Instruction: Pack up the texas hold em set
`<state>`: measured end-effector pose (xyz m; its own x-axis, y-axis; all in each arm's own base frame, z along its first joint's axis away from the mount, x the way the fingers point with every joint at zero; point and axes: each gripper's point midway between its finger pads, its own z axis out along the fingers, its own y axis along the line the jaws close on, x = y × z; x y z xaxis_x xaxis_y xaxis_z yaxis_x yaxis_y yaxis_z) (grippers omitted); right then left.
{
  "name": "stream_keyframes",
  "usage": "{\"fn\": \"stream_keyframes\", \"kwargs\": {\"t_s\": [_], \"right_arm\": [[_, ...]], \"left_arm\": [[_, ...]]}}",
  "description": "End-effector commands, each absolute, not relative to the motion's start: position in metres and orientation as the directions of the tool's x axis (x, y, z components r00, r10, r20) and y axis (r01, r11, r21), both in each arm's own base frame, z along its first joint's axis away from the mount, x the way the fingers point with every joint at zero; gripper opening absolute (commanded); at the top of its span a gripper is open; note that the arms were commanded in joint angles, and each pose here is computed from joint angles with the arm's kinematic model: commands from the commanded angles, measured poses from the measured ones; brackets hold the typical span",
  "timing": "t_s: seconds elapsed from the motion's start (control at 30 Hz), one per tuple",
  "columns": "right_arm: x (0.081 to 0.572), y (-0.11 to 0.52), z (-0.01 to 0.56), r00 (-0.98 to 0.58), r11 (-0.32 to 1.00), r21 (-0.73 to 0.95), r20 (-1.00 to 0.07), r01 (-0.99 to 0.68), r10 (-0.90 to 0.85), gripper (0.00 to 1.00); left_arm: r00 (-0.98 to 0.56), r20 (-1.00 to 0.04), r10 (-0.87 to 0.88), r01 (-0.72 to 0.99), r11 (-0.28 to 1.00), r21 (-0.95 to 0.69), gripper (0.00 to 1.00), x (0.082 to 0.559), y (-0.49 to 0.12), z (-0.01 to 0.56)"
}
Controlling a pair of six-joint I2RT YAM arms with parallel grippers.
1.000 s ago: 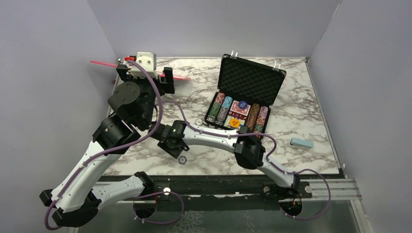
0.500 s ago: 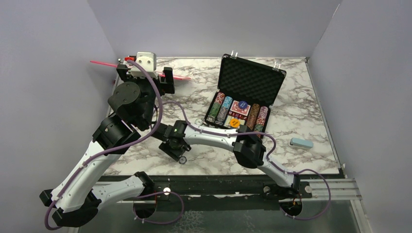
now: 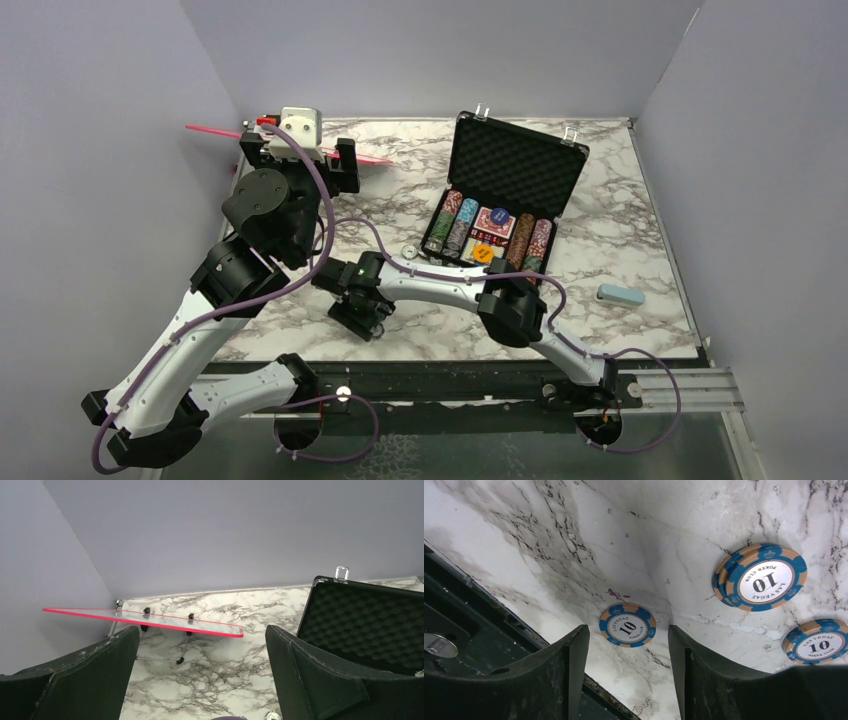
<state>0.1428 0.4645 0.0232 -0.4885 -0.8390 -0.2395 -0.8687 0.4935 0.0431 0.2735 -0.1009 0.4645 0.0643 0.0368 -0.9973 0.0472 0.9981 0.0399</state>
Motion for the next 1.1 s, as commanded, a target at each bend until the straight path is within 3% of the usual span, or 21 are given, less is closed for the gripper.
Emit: {"fn": "stream_keyframes", "kwargs": {"t_s": [0.0, 0.2, 0.5, 0.83, 1.07], "right_arm": [[0.132, 0.475, 0.022, -0.46, 0.451, 0.095, -0.243, -0.887, -0.854, 0.62], [0.134, 0.467, 0.009, -0.462, 0.46, 0.057, -0.204, -0.886, -0.863, 0.59], [0.14, 0.453, -0.007, -0.497, 0.505, -0.014, -0.152, -0.863, -0.854, 0.41], [0.168, 0.48, 0.061, -0.493, 0.544, -0.065, -0.345, -0.836, -0.799, 0.45], [0.189, 0.481, 0.083, -0.508, 0.592, -0.098, -0.415, -0.8, -0.755, 0.46]], "left_arm": [[0.086, -0.996, 0.029, 0.041, 0.999, 0.033, 0.99, 0.27, -0.097, 0.47], [0.087, -0.996, 0.035, 0.039, 0.999, 0.039, 0.99, 0.27, -0.096, 0.47], [0.085, -0.996, 0.04, 0.038, 0.998, 0.043, 0.99, 0.27, -0.096, 0.467], [0.09, -0.995, 0.034, 0.038, 0.999, 0.037, 0.99, 0.269, -0.095, 0.47], [0.094, -0.995, 0.021, 0.039, 0.999, 0.024, 0.99, 0.269, -0.095, 0.472]]}}
